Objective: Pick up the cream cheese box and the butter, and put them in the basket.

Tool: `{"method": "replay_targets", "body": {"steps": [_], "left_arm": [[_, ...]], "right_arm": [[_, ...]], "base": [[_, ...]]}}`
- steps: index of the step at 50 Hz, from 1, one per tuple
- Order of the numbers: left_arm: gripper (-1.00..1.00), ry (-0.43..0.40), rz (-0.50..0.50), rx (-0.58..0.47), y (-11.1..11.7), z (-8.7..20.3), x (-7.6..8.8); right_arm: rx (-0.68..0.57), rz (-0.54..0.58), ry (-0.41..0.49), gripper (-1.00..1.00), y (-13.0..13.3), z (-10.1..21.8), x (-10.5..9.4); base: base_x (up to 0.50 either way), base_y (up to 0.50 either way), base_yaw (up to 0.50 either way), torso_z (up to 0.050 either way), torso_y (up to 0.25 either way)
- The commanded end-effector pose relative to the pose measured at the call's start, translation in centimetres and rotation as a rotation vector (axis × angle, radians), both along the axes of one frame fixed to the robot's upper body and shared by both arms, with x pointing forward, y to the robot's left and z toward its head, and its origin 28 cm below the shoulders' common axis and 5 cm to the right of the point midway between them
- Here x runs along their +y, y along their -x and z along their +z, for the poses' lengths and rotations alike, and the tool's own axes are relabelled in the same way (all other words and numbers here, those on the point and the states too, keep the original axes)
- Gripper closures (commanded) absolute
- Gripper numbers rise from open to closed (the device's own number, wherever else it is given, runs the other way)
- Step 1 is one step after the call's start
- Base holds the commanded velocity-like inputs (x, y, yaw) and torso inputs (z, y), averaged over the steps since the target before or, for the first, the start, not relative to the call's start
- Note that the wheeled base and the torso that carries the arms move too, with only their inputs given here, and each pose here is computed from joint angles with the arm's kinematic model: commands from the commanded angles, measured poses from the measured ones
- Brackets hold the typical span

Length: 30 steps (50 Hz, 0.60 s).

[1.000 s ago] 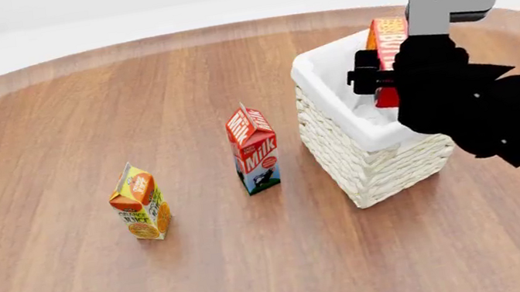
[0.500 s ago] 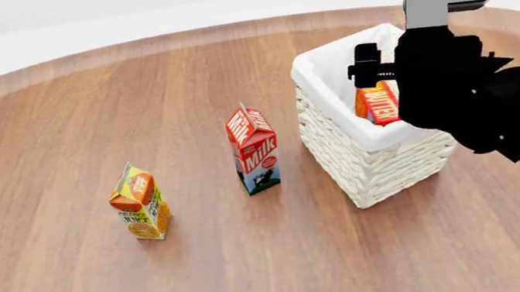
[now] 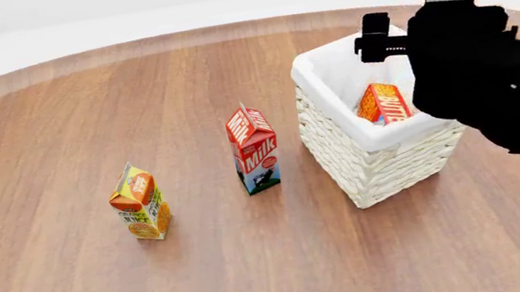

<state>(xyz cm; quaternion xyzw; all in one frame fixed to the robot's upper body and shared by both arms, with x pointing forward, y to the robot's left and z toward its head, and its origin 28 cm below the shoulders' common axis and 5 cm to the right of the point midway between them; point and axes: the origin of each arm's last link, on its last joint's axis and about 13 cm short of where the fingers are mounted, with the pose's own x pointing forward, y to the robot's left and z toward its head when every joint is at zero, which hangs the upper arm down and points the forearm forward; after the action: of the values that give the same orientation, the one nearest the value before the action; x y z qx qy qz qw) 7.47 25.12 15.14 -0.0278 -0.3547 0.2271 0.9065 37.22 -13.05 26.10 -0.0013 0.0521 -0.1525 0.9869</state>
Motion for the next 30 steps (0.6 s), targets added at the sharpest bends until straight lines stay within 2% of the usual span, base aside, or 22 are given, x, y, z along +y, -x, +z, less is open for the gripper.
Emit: {"method": "replay_targets", "body": {"steps": [1,14,30], "left_arm": [[-1.0,-0.001,0.001,-0.002,0.0,-0.1,0.1],[-1.0,-0.002,0.002,-0.005,0.2,0.3,-0.2],[-1.0,-0.005,0.004,-0.007,0.2,0.3,0.0]], "right_arm": [[-0.133,0.008,0.008,-1.0,2.3,2.1,0.1],[-0.192,0.055,0.024,-1.0,4.0,2.6,0.7],[-0.324,0.121,0.046,-1.0,8.4,2.8,2.1]], "base": [[0.0,0.0,0.0,0.0,0.0],[0.0,0.0,0.0,0.0,0.0],[0.0,0.0,0.0,0.0,0.0]]}}
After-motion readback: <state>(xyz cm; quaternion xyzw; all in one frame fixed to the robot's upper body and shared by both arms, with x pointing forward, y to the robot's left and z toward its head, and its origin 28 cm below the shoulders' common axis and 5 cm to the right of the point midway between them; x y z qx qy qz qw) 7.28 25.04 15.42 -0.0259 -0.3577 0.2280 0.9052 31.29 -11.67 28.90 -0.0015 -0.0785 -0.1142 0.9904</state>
